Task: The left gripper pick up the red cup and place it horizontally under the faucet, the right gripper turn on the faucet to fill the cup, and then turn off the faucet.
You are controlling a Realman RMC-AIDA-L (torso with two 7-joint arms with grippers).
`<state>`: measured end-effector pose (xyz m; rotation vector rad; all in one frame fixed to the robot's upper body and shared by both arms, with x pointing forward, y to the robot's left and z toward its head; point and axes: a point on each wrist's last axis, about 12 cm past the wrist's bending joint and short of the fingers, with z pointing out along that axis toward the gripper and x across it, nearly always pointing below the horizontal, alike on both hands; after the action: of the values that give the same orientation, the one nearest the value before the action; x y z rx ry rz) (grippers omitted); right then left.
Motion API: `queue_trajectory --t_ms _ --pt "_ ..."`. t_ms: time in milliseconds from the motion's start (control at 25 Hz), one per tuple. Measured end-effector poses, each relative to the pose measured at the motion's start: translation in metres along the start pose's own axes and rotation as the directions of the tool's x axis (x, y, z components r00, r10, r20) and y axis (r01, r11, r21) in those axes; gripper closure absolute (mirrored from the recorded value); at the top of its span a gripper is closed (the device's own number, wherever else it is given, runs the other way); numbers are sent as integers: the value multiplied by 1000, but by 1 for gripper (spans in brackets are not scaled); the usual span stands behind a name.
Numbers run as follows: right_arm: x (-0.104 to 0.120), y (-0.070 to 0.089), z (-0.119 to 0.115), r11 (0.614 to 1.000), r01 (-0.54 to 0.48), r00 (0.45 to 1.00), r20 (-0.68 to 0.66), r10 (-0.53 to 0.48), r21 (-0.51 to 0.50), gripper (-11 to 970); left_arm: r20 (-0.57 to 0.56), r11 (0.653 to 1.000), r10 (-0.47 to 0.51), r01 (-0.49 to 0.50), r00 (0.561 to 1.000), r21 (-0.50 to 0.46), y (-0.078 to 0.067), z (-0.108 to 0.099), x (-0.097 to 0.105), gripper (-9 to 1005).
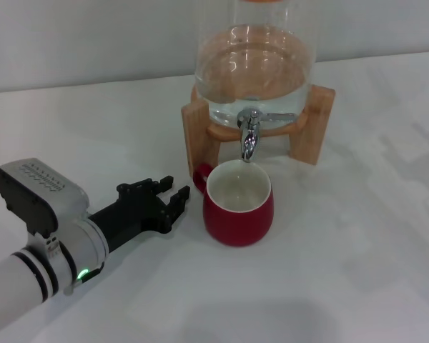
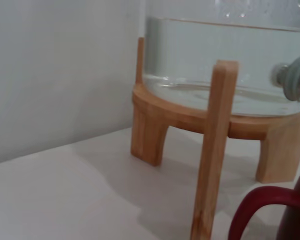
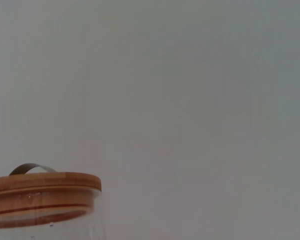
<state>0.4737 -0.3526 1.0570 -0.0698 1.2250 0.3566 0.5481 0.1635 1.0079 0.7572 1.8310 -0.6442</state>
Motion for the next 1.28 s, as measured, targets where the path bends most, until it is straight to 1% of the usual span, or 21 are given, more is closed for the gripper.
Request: queue_trajectory --t_ms 680,920,960,1120,1280 --pt "1 0 2 1000 -1 1000 -5 1 -1 192 -2 999 0 0 1000 -55 9 -6 4 653" --pt "0 0 2 1000 0 1000 -3 0 1 192 13 996 -4 6 1000 -89 15 -9 3 653" --pt "0 -1 2 1000 0 1000 -4 0 1 192 28 994 -9 12 1000 -109 18 -12 3 652" --pt "0 -1 2 1000 1 1000 -4 -1 5 192 47 991 -16 22 999 -133 24 -16 2 652" --pt "0 -2 2 1000 3 1000 -5 -3 9 192 125 983 -19 41 992 -180 31 -27 0 651"
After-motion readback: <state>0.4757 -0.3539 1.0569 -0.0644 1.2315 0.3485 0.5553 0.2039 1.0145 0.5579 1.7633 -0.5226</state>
